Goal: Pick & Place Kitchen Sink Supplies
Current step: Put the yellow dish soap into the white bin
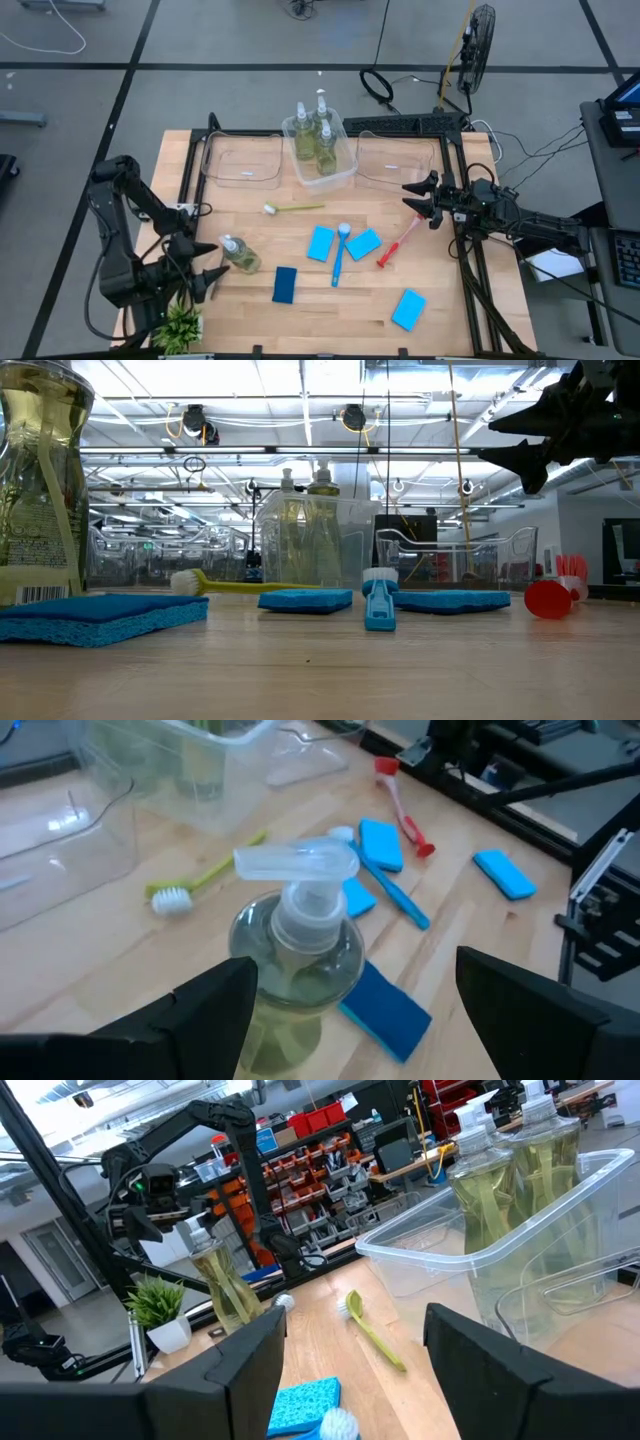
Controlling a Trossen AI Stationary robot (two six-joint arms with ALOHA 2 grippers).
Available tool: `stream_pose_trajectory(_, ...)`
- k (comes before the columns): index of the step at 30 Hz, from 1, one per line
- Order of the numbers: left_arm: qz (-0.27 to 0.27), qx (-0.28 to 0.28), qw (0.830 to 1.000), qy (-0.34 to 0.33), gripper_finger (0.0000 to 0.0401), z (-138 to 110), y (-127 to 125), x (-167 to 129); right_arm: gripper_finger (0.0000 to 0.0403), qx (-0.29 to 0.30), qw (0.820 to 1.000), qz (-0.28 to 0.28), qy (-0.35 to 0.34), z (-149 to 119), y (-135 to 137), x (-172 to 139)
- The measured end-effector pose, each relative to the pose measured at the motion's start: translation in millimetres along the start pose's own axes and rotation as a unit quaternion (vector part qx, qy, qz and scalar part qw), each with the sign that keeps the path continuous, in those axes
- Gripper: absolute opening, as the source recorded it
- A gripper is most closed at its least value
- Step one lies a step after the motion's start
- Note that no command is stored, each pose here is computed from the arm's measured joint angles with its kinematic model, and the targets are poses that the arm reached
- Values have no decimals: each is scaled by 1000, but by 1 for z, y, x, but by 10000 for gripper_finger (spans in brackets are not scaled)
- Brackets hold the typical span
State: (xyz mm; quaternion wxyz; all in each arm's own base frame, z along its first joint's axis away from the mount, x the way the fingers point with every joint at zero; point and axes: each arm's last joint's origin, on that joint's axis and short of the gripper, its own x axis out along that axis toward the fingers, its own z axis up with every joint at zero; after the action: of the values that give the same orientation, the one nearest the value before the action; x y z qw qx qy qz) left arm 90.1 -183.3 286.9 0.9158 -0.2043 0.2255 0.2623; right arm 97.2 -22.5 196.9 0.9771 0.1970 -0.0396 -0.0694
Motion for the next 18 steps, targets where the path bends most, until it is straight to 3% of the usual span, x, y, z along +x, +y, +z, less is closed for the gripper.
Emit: stream_pose_trajectory(18, 35, 21, 998, 40, 340, 0, 1, 4, 226, 0, 1000, 0, 0, 0, 0, 0)
